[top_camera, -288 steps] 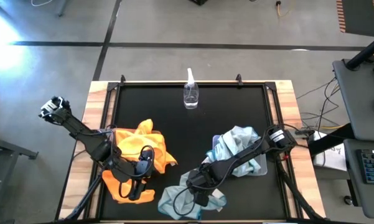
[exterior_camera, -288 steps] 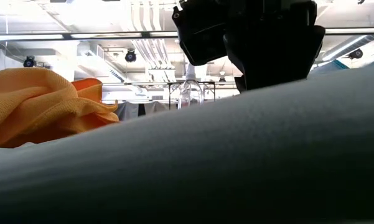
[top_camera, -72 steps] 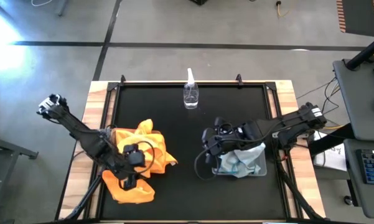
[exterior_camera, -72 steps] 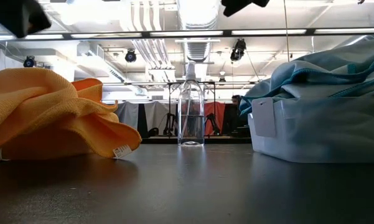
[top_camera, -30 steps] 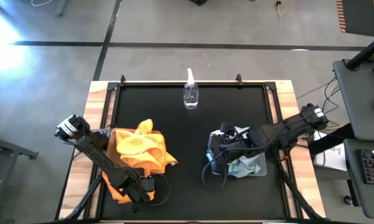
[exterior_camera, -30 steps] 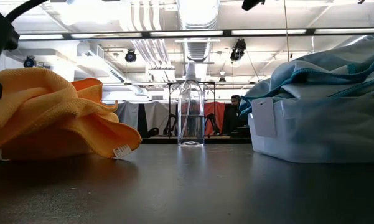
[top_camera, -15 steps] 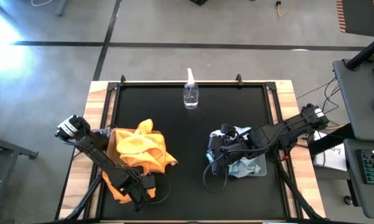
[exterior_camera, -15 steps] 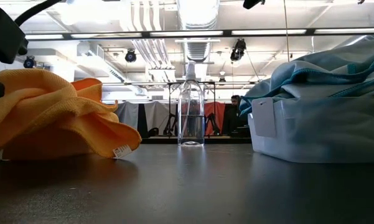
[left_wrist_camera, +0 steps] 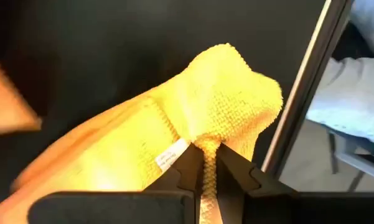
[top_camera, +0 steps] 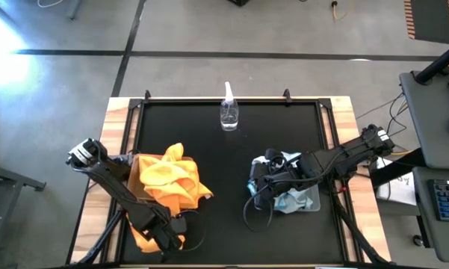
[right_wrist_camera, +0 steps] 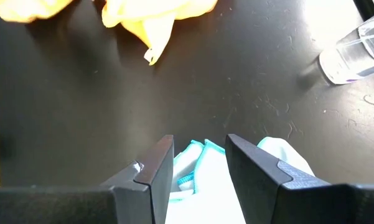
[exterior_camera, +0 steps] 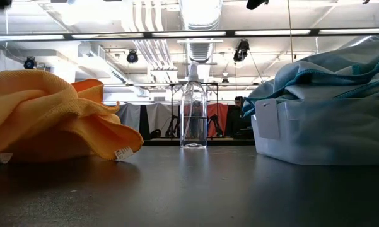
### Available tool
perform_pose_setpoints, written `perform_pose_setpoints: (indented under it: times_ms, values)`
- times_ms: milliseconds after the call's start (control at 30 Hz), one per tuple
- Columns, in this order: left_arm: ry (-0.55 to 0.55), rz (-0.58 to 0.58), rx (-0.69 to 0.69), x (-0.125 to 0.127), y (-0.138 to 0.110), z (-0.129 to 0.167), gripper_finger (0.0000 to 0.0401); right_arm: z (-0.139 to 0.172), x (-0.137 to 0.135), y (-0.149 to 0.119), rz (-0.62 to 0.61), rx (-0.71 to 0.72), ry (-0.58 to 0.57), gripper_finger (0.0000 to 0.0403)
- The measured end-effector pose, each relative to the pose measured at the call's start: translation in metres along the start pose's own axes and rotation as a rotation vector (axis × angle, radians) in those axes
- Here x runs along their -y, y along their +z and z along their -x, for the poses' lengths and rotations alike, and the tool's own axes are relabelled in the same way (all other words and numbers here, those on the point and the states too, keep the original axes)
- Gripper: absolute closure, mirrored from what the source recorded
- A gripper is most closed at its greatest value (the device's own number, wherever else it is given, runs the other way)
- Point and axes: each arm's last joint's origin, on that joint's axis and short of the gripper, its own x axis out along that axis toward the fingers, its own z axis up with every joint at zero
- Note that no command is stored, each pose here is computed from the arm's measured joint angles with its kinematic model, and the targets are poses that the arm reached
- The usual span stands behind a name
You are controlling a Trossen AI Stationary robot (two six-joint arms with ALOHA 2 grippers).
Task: Sort microfiber towel by color & place in baskets
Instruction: Put the orange microfiber cloth into the orange bin
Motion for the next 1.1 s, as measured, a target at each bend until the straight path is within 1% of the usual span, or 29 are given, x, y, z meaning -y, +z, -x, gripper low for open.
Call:
perform_pose_setpoints:
  times_ms: [100,200,300,400,433,500,633,667,733,800,867,933,1100]
  values:
    - [0.074,0.004,-0.022,0.008,0.002,0.024,0.0386,0.000,0.000,0.000,0.000,-0.001,-0.001,0.0261]
    - [0.197,0.004,0.015,0.015,0.004,0.058,0.0386,0.000,0.000,0.000,0.001,-0.002,-0.001,0.0261]
    - [0.333,0.001,0.088,0.019,0.004,0.098,0.0385,0.000,-0.001,-0.001,0.004,-0.002,0.001,0.0261]
    - [0.445,0.000,0.217,0.022,0.002,0.141,0.0385,0.001,-0.003,-0.002,0.012,-0.004,0.005,0.0261]
    - [0.435,-0.002,0.291,0.025,0.003,0.153,0.0385,0.002,-0.004,-0.003,0.016,-0.005,0.006,0.0261]
    - [0.374,-0.054,0.429,0.030,0.003,0.178,0.0385,0.003,-0.006,-0.004,0.022,-0.006,0.010,0.0261]
    - [0.338,-0.068,0.626,0.031,0.000,0.221,0.0385,0.005,-0.009,-0.008,0.032,-0.019,0.009,0.0261]
    - [0.335,-0.090,0.656,0.030,-0.002,0.229,0.0385,0.005,-0.010,-0.009,0.029,-0.022,0.009,0.0261]
    - [0.316,-0.098,0.719,0.029,-0.003,0.245,0.0385,0.006,-0.011,-0.011,0.028,-0.028,0.009,0.0261]
    - [0.323,-0.130,0.768,0.023,-0.007,0.258,0.0386,0.006,-0.012,-0.011,0.023,-0.030,0.010,0.0261]
    - [0.318,-0.130,0.820,0.019,-0.010,0.270,0.0389,0.007,-0.013,-0.013,0.016,-0.037,0.008,0.0261]
    - [0.329,-0.142,0.847,0.012,-0.013,0.278,0.0394,0.008,-0.014,-0.014,0.017,-0.041,0.008,0.0261]
    - [0.324,-0.126,0.886,-0.010,-0.024,0.290,0.0399,0.008,-0.016,-0.015,0.007,-0.042,0.010,0.0261]
